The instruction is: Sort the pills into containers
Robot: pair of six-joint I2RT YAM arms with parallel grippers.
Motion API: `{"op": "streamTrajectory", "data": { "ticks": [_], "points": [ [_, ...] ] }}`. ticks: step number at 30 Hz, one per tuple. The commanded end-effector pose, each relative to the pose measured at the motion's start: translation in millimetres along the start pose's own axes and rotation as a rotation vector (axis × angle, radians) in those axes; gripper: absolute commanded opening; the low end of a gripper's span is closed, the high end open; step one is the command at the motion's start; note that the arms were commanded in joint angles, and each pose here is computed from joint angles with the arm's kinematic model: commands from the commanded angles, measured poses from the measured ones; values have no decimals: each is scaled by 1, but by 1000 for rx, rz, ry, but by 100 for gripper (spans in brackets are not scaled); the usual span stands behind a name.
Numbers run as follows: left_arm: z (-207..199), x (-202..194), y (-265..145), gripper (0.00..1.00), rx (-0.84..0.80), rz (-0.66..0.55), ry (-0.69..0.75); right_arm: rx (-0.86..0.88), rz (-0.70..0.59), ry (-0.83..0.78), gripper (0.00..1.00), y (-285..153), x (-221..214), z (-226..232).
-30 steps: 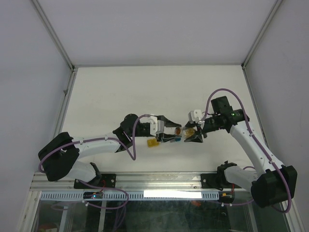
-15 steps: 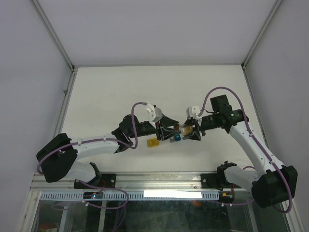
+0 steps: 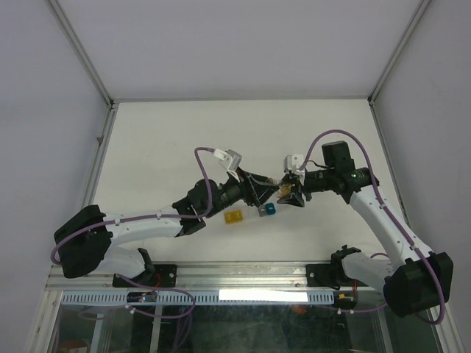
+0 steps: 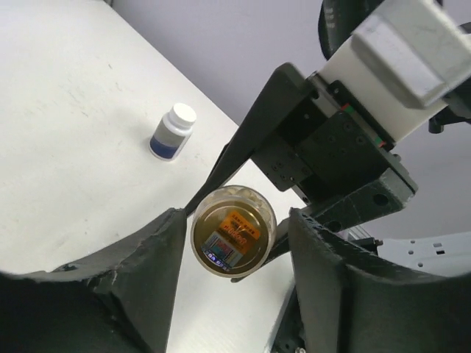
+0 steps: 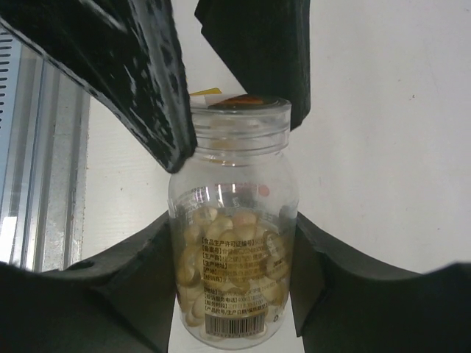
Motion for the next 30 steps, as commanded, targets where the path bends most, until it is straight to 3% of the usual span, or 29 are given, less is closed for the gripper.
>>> {"op": "streamTrajectory", "data": {
  "ticks": [1,7,13,19,24,30],
  "points": [
    [-32,42,-9,68,-102,-171,-28,-22,-33,-14,0,-4,10,-3],
    [-31,44,-34,99,-114,-157,57,-10,-51,-19,0,-5,14,0],
    [-25,46,-69,99,-229,-195,391,49,-96,-63,0,-7,16,11],
    [-24,32,-62,99,-502,-70,632,106,-132,-96,0,-4,13,20],
    [-17,26,-42,92,-508,-11,715,121,-140,-111,0,-3,12,24],
    [-12,21,-24,82,-493,18,701,127,-133,-106,0,-1,9,24]
  ]
}}
Point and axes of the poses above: each gripper's point midway between its finger pads, its own y axis out along the fingers, its own z axis along the line the jaws close on, x = y × z, the point moved 7 cm from there along -y, back along the fingers, and after that the axes turned 4 degrees about -y, right-handed, at the moved point
